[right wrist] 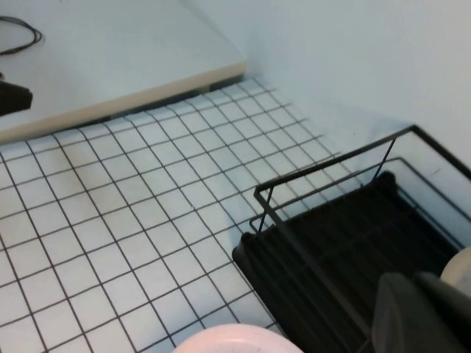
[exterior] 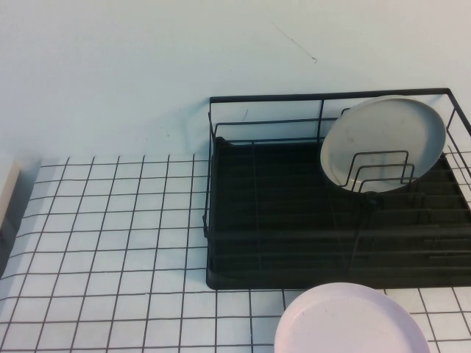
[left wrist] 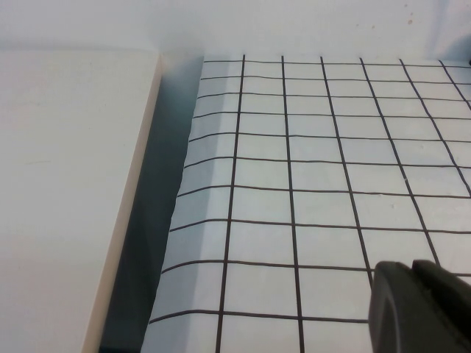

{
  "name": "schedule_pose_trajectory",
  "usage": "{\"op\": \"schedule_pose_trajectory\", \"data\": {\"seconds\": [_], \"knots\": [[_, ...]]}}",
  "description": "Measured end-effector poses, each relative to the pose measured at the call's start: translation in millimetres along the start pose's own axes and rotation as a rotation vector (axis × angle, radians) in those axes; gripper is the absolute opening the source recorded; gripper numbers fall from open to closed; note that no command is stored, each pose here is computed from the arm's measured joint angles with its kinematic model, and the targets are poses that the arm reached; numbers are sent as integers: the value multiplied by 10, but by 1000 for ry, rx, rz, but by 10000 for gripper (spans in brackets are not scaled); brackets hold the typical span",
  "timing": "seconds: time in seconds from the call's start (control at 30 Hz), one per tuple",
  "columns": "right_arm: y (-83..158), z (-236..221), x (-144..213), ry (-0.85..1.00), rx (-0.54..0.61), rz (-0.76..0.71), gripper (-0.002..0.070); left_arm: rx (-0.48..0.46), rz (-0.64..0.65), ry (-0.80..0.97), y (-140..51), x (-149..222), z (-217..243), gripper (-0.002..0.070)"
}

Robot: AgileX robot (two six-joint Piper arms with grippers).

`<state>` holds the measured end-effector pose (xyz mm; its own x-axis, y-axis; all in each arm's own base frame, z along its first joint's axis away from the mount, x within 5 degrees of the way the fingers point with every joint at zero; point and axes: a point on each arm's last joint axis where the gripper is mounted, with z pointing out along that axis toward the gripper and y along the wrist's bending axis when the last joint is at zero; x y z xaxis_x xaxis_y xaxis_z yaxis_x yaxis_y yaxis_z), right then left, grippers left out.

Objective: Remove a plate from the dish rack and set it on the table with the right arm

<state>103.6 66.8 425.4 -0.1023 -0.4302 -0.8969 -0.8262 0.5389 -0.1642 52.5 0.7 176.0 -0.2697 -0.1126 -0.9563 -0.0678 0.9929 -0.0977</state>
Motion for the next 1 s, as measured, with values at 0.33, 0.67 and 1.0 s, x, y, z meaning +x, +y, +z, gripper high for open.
{"op": "schedule_pose_trajectory", "data": {"seconds": [0.33, 0.67, 1.0], "knots": [[582, -556, 163, 87, 195, -17, 1, 0, 0, 0, 0, 0, 0, -3], [865, -969, 593, 40, 667, 35, 0, 0, 0, 0, 0, 0, 0, -3], [578, -739, 1107, -173, 1012, 8, -1, 0, 0, 0, 0, 0, 0, -3]]}}
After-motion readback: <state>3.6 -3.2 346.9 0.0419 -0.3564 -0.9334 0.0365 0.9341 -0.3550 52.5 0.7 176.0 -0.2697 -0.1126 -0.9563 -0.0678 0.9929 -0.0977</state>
